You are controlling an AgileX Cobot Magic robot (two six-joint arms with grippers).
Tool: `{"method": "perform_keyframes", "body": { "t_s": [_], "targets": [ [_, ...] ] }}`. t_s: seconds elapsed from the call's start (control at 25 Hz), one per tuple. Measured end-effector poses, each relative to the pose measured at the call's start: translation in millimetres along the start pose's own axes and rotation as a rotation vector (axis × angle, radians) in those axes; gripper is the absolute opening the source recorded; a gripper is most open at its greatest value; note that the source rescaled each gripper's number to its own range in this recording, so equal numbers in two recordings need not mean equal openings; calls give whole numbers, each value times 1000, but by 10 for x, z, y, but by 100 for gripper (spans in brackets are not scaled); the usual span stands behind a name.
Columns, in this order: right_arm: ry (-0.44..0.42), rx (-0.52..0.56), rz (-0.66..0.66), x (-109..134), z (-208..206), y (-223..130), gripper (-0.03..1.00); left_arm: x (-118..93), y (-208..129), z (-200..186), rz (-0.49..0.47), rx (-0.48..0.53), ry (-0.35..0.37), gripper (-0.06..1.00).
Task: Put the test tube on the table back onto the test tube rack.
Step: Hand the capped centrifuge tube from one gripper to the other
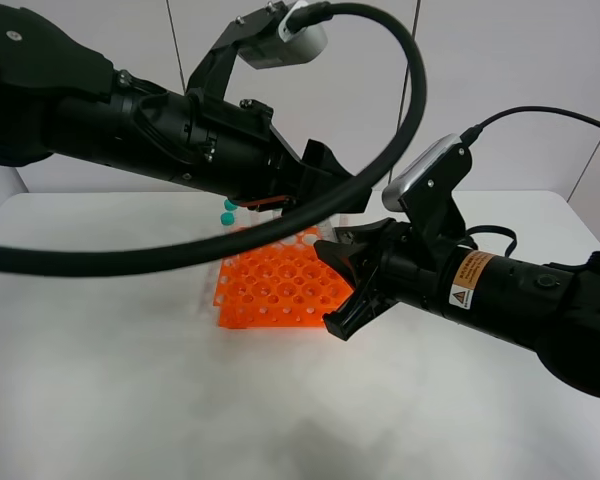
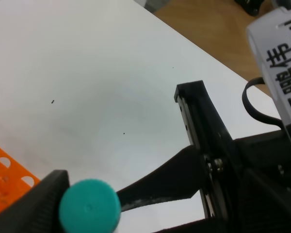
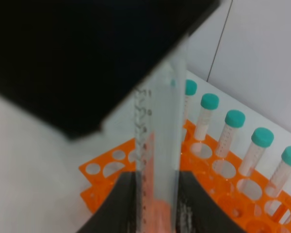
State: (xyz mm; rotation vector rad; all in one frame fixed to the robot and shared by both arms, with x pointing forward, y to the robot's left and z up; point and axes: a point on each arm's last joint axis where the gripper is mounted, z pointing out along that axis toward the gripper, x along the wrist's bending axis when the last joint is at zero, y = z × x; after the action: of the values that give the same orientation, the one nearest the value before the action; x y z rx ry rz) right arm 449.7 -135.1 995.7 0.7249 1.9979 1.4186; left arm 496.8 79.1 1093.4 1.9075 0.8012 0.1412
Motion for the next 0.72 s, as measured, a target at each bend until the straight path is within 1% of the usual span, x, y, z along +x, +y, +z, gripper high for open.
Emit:
{"method": "perform_keyframes", "body": {
  "t_s": [0.12, 0.16, 0.2, 0.28, 0.32, 0.4, 0.44, 0.48, 0.72],
  "targets": [
    [0, -17, 0, 0, 0, 16, 2, 1, 1, 0, -1, -2, 1, 64],
    [0, -18, 0, 0, 0, 17, 2, 1, 1, 0, -1, -2, 1, 64],
    [0, -19, 0, 0, 0, 18, 2, 3, 3, 0, -1, -3, 4, 59],
    [0, -22, 0, 0, 0, 20, 2, 9, 7, 0, 0, -8, 10, 45],
    [0, -23, 0, 0, 0, 21, 2, 16, 11, 1, 7, -12, 17, 27],
    [1, -27, -2, 1, 0, 24, 2, 19, 12, 1, 21, -14, 20, 11],
    [1, -27, -2, 1, 0, 24, 2, 24, 13, 3, 31, -15, 25, 6],
    [1, -27, -2, 1, 0, 24, 2, 29, 14, 3, 42, -16, 31, 4],
    [1, -24, -2, 1, 0, 22, 2, 32, 12, 6, 58, -15, 32, 3]
  ]
}}
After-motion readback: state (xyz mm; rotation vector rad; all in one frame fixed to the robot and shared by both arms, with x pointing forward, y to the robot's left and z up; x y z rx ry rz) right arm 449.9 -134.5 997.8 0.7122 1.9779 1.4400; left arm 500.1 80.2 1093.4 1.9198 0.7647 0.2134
